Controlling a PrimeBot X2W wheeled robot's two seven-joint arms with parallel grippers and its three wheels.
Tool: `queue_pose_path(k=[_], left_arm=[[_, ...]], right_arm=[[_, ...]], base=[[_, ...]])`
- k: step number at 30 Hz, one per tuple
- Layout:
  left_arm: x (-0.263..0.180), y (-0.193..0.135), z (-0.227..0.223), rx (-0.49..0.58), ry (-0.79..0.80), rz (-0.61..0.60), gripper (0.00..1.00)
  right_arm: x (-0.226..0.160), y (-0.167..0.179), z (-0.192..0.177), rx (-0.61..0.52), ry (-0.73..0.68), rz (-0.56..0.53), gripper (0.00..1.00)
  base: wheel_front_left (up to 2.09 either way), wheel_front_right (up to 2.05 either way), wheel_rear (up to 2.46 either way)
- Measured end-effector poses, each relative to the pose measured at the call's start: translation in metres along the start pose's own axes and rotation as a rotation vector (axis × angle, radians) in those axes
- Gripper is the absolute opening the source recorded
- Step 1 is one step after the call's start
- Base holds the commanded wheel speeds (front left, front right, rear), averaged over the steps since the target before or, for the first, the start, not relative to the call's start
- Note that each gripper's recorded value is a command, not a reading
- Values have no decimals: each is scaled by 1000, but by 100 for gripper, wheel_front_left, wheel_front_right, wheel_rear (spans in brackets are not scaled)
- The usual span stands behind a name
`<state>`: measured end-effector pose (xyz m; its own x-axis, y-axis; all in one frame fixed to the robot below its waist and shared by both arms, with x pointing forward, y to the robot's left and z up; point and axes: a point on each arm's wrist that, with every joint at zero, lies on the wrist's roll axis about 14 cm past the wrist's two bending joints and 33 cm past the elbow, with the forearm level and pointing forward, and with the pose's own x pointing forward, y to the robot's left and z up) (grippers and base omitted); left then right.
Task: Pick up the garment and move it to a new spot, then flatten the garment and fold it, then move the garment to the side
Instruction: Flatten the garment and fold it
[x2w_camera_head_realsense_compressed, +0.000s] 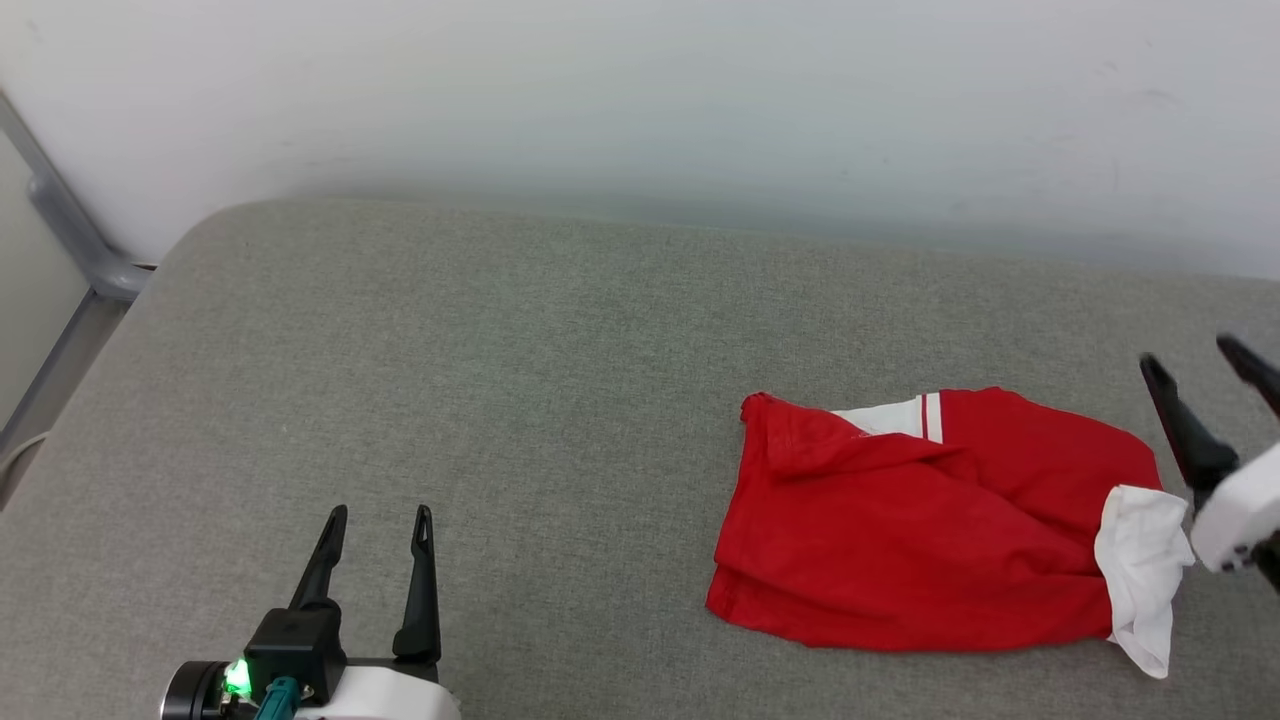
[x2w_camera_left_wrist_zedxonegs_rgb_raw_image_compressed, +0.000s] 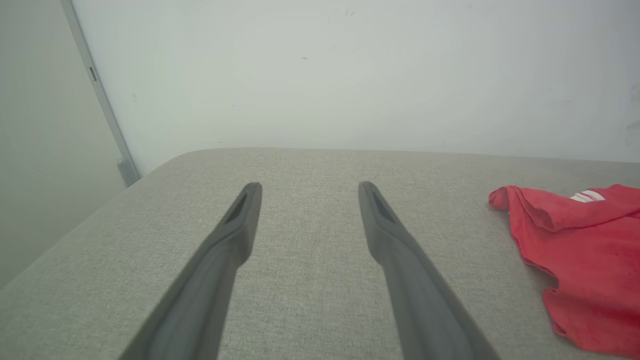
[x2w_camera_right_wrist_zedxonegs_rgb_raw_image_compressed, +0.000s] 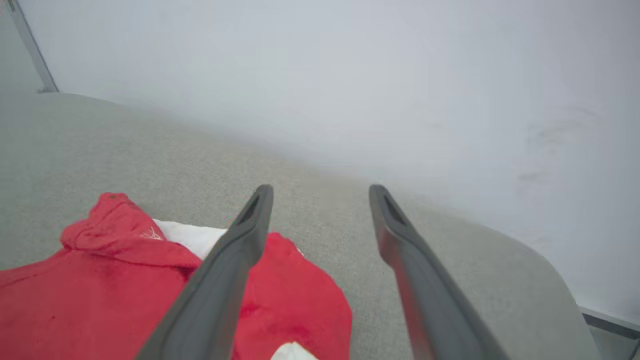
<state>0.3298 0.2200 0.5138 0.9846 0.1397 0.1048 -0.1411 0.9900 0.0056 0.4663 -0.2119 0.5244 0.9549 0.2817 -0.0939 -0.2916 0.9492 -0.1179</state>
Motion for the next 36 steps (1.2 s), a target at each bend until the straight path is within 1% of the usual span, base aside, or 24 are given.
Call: queue_pose_path(k=[2,6,8,11,14,17,19,22,24,26,34,36], left_arm=[[-1,1,1,1,-2,2,100],[-1,2,0,4,2,7,100],[0,3,-2,5,8,10,100],[2,5,-4,9,15,17,100],[5,8,-5,10,17,25,100],[6,9,-8,8,29,32,100],[9,10,-9,9,33,36,100],[11,11,-13,7,45,42,100],[14,12,-14,4,48,47,100],[16,12,-16,5,54,50,100],[26,14,-25,4,79,67,100],[27,15,-28,4,87,71,100]], right_arm=[[7,13,31,-13,-72,38,100],[13,61,77,-31,-153,159,100],[13,88,90,-65,-153,236,100],[10,135,86,-94,-81,378,100],[6,167,72,-146,26,500,100],[-2,192,46,-202,173,623,100],[-7,205,30,-229,266,691,100],[-17,214,-3,-294,432,769,100],[-22,217,-22,-330,527,808,100],[-25,221,-38,-367,588,842,100],[-32,222,-108,-410,812,906,100],[-35,222,-124,-420,849,916,100]], base=[[0,0,0],[0,0,0],[0,0,0],[0,0,0],[0,0,0],[0,0,0],[0,0,0],[0,0,0],[0,0,0],[0,0,0],[0,0,0],[0,0,0]])
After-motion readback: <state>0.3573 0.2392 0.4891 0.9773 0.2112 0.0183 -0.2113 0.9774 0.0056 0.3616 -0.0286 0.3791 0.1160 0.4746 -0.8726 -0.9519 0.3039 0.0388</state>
